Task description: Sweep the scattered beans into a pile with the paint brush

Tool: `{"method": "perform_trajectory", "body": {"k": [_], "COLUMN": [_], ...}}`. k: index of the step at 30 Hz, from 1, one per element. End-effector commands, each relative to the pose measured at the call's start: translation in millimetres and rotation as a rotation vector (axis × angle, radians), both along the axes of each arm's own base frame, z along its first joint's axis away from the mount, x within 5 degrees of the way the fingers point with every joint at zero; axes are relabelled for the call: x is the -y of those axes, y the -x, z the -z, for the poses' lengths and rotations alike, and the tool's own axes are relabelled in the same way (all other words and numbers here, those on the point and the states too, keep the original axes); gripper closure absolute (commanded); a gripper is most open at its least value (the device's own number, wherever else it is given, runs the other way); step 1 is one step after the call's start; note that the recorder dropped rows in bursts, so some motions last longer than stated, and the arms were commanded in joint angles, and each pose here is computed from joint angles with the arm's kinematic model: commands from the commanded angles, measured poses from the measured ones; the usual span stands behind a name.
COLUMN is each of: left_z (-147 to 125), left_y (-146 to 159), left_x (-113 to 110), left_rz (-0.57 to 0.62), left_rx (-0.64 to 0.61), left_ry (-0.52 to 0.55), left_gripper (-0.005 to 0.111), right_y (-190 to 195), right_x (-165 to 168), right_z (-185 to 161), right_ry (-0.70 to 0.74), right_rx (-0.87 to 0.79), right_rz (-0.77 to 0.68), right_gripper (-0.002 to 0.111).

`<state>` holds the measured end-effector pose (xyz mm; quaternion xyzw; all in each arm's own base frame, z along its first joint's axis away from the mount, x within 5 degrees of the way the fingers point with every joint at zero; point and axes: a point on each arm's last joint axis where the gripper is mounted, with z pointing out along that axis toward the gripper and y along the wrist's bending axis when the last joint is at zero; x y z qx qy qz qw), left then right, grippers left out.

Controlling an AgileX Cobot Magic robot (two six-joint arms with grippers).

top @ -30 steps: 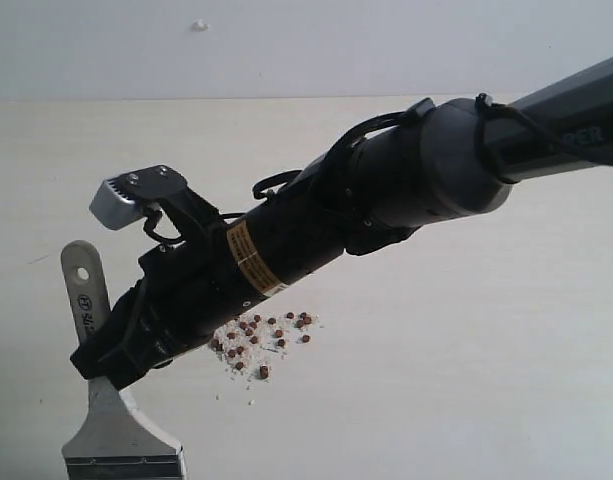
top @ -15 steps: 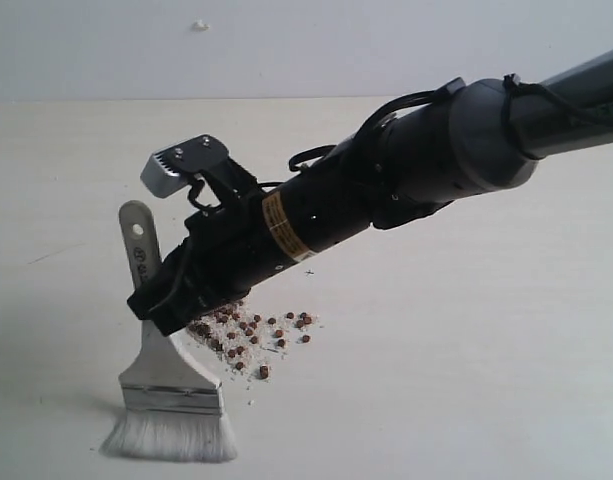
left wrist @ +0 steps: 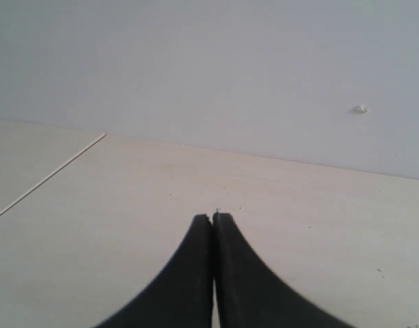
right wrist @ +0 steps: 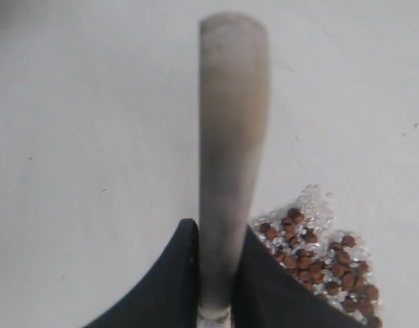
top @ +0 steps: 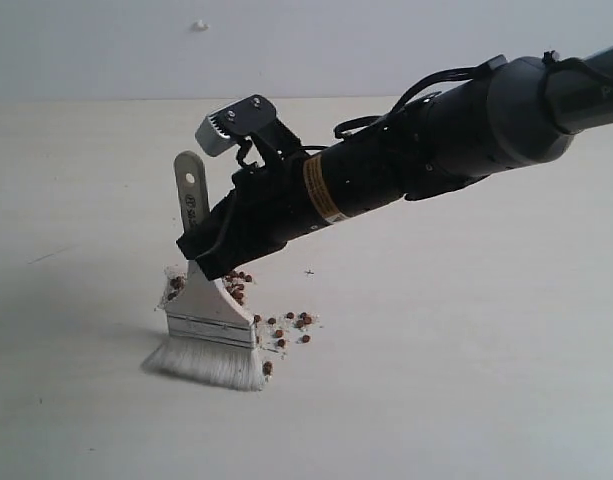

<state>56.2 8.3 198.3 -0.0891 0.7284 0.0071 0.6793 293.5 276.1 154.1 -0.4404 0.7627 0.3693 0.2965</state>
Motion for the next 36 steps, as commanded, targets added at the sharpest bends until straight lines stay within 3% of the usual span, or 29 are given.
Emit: {"method": "perform_trajectory", "body": {"k": [1,10,24,32,36], "left_z": [-0.8,-0.8,-0.8,-0.8,-0.8], "left_y": [0.5,0.5,0.5,0.5,0.5], "left_x": [0.0,0.0,0.0,0.0,0.0], "left_rz": [-0.001,-0.001,-0.001,-0.001,-0.001], "left_rx": [0.009,0.009,0.009,0.009,0.009], "left_ry": [-0.002,-0.002,-0.002,-0.002,-0.002], "left_gripper": [0.107,0.107,0.107,0.107,0.107], "right_y": [-11.5,-13.2,5.1,2.3,12.8], "right_x": [7.1,8.1,22.0,51.4,53.9], "right_z": [4.2,-2.8,-103.9,-118.7,-107.3], "right_ry": [0.070,0.066,-0.120,-0.047,0.052], "right_rx": [0.125,0.153,0.168,0.164,0.300], "right_rz": [0.032,0.052,0.182,0.595,0.788], "right_gripper": [0.108,0.108,0.108,0.108,0.108]}}
